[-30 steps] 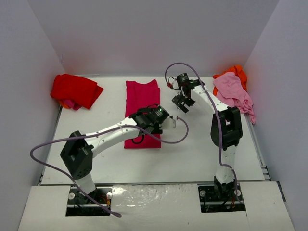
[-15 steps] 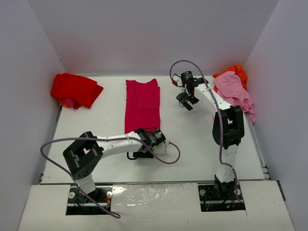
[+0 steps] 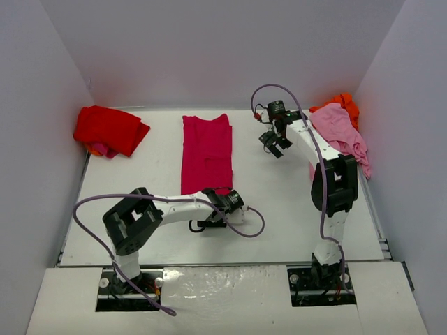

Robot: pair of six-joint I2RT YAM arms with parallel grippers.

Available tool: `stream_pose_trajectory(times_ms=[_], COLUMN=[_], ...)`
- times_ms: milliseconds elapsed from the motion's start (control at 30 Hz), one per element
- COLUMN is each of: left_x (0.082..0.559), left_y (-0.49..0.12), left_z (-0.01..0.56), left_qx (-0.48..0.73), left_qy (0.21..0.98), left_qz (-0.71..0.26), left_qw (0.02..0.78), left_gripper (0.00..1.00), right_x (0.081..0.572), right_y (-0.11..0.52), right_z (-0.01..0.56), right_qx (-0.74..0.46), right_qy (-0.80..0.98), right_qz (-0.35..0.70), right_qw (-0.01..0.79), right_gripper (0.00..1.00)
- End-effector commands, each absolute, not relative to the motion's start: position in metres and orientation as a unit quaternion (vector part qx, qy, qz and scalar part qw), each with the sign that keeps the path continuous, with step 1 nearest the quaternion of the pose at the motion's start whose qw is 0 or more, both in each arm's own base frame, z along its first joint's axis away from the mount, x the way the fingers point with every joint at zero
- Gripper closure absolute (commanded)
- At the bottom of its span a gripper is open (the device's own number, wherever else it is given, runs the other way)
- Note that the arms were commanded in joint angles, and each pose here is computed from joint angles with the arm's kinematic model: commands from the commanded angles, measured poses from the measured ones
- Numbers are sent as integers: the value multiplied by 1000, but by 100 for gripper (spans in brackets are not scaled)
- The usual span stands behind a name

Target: Fold and stack the t-shirts

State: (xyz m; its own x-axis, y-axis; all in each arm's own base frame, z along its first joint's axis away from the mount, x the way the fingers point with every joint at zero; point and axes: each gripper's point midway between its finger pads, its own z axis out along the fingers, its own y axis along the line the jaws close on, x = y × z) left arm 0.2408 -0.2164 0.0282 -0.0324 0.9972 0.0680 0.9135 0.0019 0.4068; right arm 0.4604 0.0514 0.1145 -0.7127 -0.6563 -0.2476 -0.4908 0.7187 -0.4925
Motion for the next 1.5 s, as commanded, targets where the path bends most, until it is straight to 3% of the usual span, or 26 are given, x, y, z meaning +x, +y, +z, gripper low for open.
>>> stream_pose_trajectory(times_ms=[0,67,367,700,933,1133,1467], left_x=[243,244,218,138,112,142,265], left_y=[-230,-230,-224,-256,-262,-264,-248], left_z=[14,7,15,93,126,153,204], left_qx=[675,673,699,754,760,759,703], left_qy=[710,711,700,650,648,643,677], left_qz=[158,162,133,68,-1,41,127], left_qw=[125,122,64,65,48,96,174], left_gripper=[78,100,100,100,100,100,100], right_x=[464,463,460,461,456,453,452], right_y=[55,57,62,66,68,66,66], right_z=[152,150,146,146,157,159,160], right_qx=[-306,-309,-317,-318,-319,-321,-322], right_qy=[896,896,895,895,891,890,889], right_qz=[-194,-190,-184,-182,-188,-191,-190], right_qw=[257,256,253,255,264,263,265], right_gripper=[0,0,0,0,0,0,0])
